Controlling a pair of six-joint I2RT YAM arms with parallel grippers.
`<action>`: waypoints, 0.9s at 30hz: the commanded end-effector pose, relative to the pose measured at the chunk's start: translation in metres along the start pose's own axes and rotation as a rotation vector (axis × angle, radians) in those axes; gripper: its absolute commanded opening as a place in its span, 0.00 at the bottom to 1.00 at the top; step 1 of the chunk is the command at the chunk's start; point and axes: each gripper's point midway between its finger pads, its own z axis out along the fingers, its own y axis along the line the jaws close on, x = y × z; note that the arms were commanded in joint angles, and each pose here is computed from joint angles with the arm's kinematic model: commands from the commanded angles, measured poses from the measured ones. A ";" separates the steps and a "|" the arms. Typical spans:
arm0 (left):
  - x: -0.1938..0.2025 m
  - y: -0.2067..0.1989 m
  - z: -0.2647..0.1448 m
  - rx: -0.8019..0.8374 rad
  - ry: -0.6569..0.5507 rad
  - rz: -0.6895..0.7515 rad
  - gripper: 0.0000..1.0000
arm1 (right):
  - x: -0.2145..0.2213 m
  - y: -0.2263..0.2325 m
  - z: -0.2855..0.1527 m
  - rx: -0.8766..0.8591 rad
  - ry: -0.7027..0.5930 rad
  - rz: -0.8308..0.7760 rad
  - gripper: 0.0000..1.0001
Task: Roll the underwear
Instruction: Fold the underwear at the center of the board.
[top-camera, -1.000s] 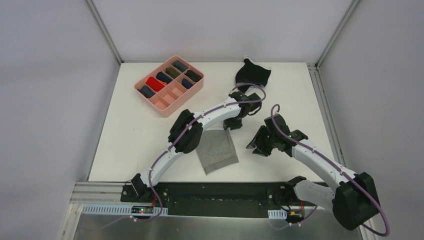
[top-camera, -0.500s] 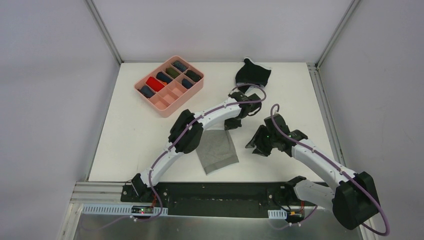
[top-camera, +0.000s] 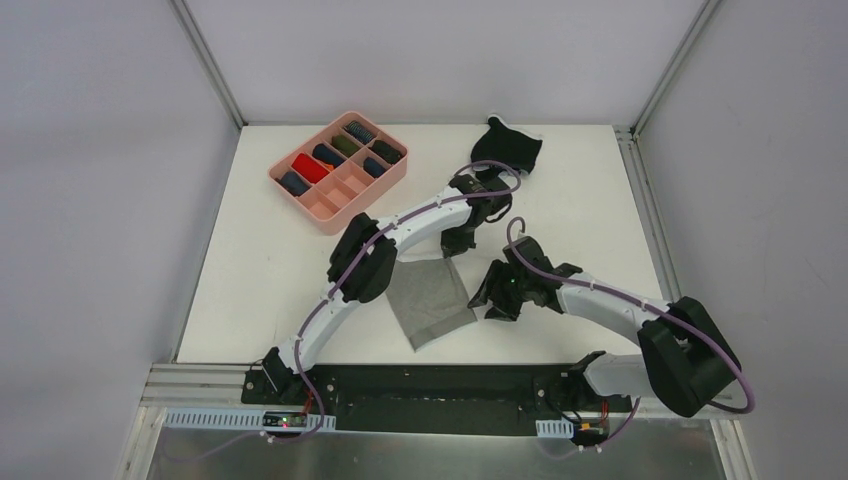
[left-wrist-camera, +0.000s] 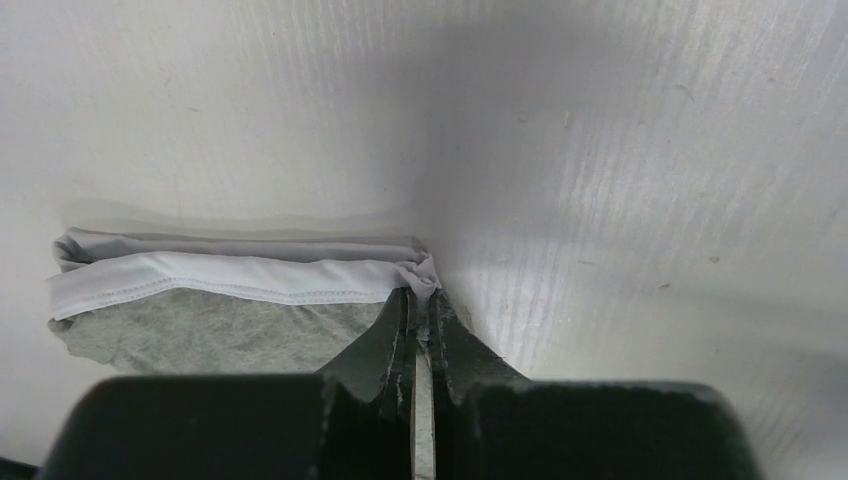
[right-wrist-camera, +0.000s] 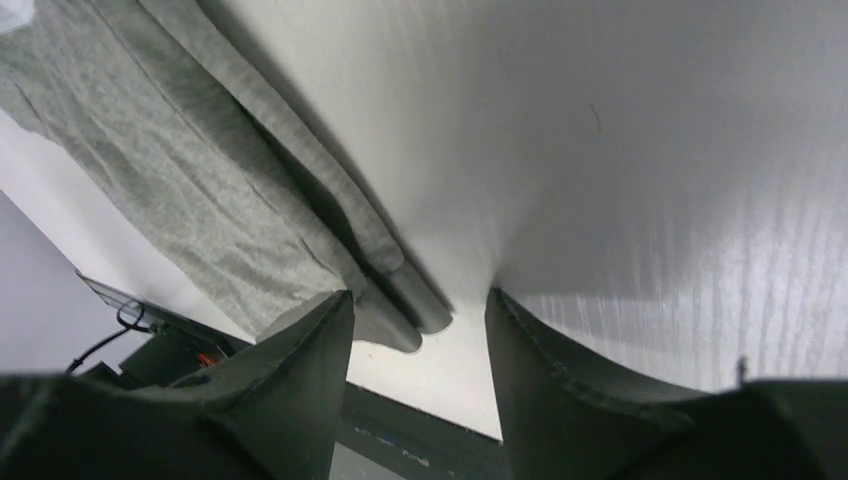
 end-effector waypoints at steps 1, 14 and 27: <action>-0.008 0.004 -0.031 0.068 -0.015 -0.005 0.00 | -0.001 0.000 0.011 -0.008 0.000 -0.001 0.52; -0.013 0.005 -0.030 0.083 -0.010 -0.019 0.00 | 0.006 0.001 0.023 -0.023 0.050 0.012 0.24; -0.013 0.003 -0.028 0.099 0.003 -0.026 0.00 | 0.011 -0.002 0.011 -0.046 0.034 0.035 0.39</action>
